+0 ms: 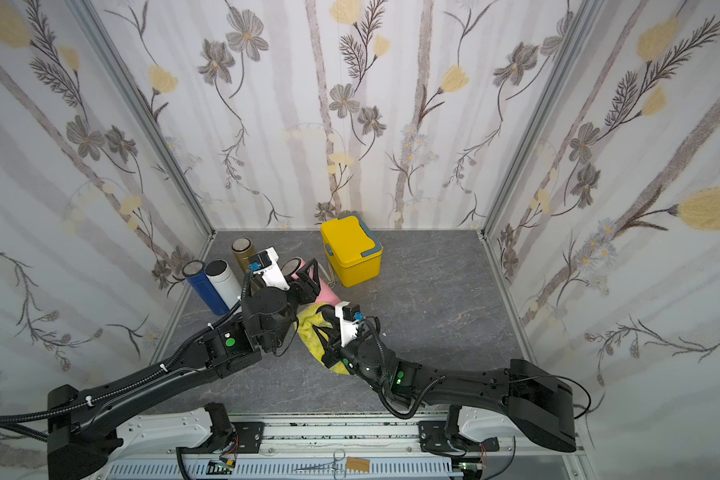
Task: Wipe the surface of the thermos
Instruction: Wipe the dirt from the surface of the thermos.
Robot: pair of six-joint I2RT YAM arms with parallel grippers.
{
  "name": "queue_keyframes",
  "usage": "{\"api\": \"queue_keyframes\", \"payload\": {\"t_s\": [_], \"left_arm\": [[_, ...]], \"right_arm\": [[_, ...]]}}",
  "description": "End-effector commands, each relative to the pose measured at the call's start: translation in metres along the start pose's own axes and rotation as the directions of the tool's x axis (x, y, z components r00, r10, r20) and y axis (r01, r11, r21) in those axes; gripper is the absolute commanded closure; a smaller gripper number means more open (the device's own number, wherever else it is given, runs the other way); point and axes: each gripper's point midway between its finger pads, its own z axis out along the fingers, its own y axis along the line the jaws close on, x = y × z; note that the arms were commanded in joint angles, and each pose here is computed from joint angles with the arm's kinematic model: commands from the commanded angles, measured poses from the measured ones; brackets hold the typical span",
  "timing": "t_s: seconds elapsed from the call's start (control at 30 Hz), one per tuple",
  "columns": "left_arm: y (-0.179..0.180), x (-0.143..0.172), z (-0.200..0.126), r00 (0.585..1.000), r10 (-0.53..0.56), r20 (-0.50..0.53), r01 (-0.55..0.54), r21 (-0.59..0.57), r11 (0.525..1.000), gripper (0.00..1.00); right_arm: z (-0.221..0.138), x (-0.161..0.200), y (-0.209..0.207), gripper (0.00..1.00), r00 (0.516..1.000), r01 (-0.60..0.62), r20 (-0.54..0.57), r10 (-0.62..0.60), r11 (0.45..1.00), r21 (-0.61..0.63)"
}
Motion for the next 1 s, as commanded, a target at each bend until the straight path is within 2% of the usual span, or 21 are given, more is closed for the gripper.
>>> {"api": "queue_keyframes", "payload": {"t_s": [0.0,0.07,0.3,0.37,0.47,0.57,0.67,0.87,0.97], "left_arm": [[0.017,-0.018,-0.005,0.988,-0.126,0.086,0.134,-0.100,0.986,1.00],[0.023,-0.018,-0.008,0.982,-0.163,0.093,0.174,-0.120,0.977,1.00],[0.027,-0.018,-0.011,0.970,-0.228,0.086,0.238,-0.131,0.963,1.00],[0.030,-0.018,-0.011,0.968,-0.231,0.097,0.244,-0.150,0.958,1.00],[0.037,-0.018,-0.012,0.964,-0.238,0.115,0.257,-0.194,0.947,1.00],[0.041,-0.018,-0.013,0.963,-0.242,0.118,0.263,-0.215,0.941,1.00],[0.046,-0.019,-0.016,0.958,-0.257,0.126,0.281,-0.231,0.932,1.00],[0.056,-0.023,-0.022,0.950,-0.278,0.143,0.308,-0.275,0.911,1.00],[0.060,-0.023,-0.023,0.950,-0.274,0.150,0.309,-0.308,0.900,1.00]], "right_arm": [[-0.013,0.005,-0.032,1.00,0.997,-0.051,0.070,0.044,0.993,0.102],[-0.013,-0.003,-0.026,1.00,0.996,-0.049,0.082,0.042,0.995,0.087],[0.016,-0.068,0.040,1.00,0.987,0.025,0.157,-0.025,1.000,0.001],[0.024,-0.070,0.041,1.00,0.987,0.021,0.161,-0.025,1.000,0.021],[0.027,-0.047,0.019,1.00,0.991,0.015,0.131,-0.028,0.995,0.100],[0.016,-0.018,-0.014,1.00,0.994,0.011,0.108,-0.032,0.982,0.190],[0.004,-0.009,-0.026,1.00,0.993,0.015,0.115,-0.040,0.978,0.207],[0.023,-0.043,0.026,1.00,0.983,0.052,0.171,-0.073,0.991,0.124],[0.042,-0.055,0.047,1.00,0.975,0.052,0.206,-0.084,0.986,0.157]]}}
